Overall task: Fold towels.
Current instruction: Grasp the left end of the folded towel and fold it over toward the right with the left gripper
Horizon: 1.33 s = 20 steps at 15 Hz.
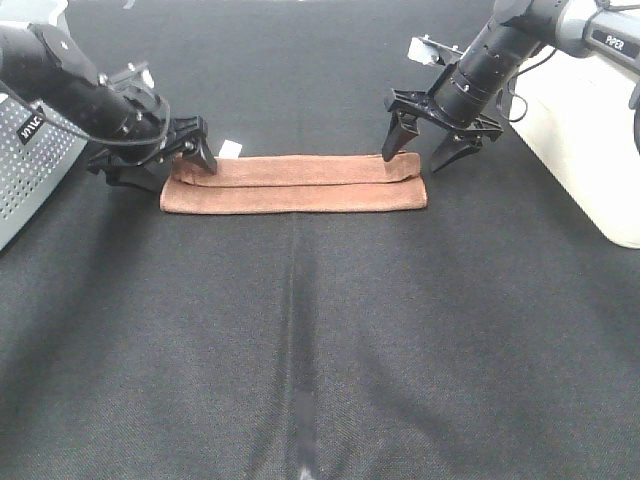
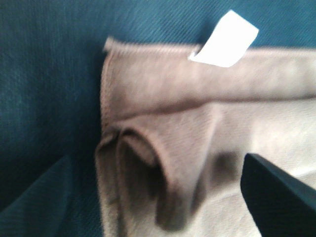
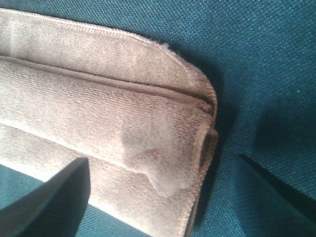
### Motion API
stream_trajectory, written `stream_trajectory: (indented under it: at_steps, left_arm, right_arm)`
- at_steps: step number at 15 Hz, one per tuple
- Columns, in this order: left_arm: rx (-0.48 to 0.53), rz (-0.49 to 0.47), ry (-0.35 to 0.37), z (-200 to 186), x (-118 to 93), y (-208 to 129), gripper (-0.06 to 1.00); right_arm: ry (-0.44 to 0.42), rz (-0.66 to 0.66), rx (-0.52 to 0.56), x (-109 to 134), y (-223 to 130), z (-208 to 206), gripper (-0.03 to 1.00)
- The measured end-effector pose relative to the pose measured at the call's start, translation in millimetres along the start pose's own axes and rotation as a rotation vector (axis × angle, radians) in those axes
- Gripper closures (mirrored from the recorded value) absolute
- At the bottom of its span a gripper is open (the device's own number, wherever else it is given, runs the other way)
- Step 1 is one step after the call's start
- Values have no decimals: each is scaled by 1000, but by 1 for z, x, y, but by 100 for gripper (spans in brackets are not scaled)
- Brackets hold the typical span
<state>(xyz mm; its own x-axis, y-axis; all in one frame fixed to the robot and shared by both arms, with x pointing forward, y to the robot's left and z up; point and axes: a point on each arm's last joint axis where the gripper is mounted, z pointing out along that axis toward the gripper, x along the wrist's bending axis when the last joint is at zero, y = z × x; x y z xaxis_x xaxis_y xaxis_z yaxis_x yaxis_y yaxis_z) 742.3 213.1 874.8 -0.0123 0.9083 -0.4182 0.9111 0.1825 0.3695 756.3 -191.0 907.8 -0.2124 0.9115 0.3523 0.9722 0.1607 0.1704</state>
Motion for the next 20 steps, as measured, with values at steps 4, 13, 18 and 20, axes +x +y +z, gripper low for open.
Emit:
stream_trajectory:
  at_steps: [4,13,18,20]
  left_arm:
    - [-42,-33,-27,5,-5,1,9]
    - [-4,55,14,8,-12,-5,86]
    - [-23,181,184,-53,-18,21,86]
    - [10,191,204,-66,-25,27,86]
  right_arm:
    - [-1,0,0,0,0,0,24]
    - [-9,-21,-9,8,0,-23,23]
    - [-11,-32,-56,18,2,-49,23]
    - [-11,-17,-63,19,2,-52,23]
